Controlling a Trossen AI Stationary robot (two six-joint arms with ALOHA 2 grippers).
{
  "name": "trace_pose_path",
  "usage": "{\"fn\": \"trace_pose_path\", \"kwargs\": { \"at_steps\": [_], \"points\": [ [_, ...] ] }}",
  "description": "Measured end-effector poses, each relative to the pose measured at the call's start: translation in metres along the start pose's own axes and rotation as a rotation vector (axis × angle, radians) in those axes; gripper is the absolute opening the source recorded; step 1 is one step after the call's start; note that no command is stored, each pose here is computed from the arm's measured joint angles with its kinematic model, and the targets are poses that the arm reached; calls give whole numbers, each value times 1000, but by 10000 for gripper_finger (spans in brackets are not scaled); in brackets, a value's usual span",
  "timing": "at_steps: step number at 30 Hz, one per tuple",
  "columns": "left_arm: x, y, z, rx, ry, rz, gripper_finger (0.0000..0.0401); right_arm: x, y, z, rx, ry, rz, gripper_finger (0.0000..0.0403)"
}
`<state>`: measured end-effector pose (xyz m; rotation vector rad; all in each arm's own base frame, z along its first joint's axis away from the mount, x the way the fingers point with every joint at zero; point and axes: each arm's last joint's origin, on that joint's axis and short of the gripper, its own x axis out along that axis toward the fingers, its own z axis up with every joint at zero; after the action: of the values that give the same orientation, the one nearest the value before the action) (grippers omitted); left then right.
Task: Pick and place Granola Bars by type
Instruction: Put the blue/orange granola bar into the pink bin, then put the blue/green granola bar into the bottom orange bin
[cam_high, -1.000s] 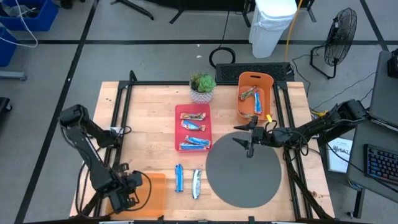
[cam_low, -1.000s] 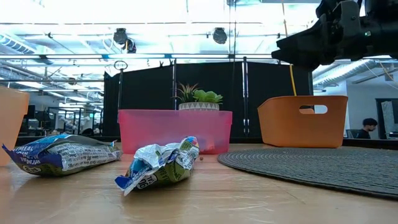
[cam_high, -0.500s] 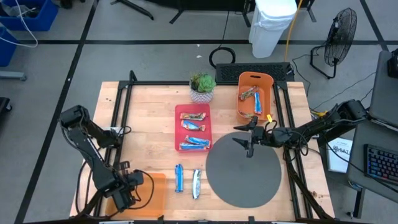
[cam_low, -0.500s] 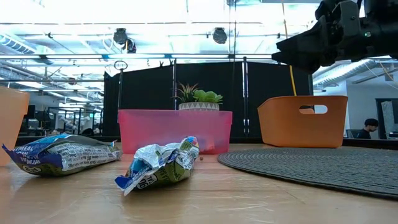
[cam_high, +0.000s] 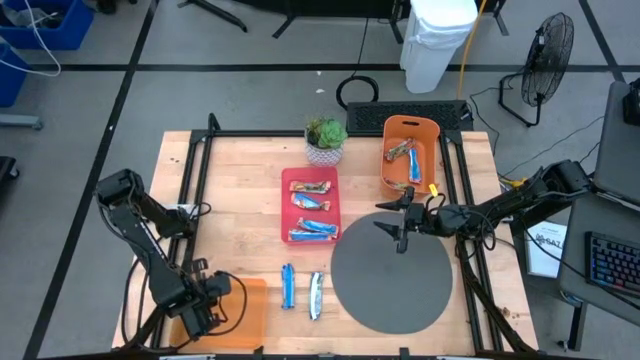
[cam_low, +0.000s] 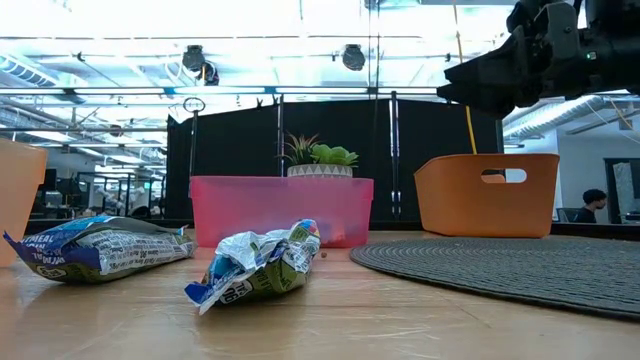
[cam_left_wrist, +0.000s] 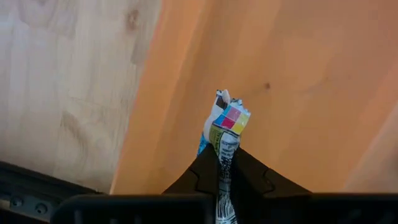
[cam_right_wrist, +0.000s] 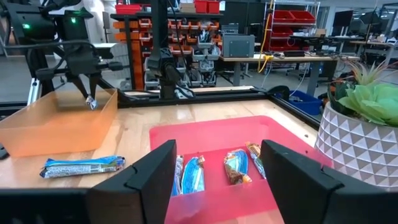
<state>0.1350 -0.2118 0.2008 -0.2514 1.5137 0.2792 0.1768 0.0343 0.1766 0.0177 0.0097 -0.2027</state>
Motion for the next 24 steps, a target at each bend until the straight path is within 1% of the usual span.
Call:
{"fn": "trace_pose_path", "kwargs": {
  "at_steps": [4,8,10,13,15,19,20,22,24],
  "points": [
    [0,0,1,-46,-34,0,67,0,0,-1,-4,8,0,224],
    [0,0,1,-54,-44,1,92,0,0,-1,-2,11,0,224],
    [0,0,2,-51,-54,3,100,0,0,-1,24,11,0,224],
    [0,0,2,-40,-66,6,108,0,0,-2,122,19,13,224],
    [0,0,3,-24,-84,10,111,-1,2,-5,173,36,78,224],
    [0,0,4,-9,-124,19,112,0,9,-4,208,34,271,224],
    [0,0,4,-13,-136,22,112,1,12,-3,210,26,300,223],
    [-1,0,5,-16,-157,26,112,3,21,-2,170,23,328,222],
    [-1,0,5,-17,-171,29,112,10,31,0,104,23,318,222]
  ]
}}
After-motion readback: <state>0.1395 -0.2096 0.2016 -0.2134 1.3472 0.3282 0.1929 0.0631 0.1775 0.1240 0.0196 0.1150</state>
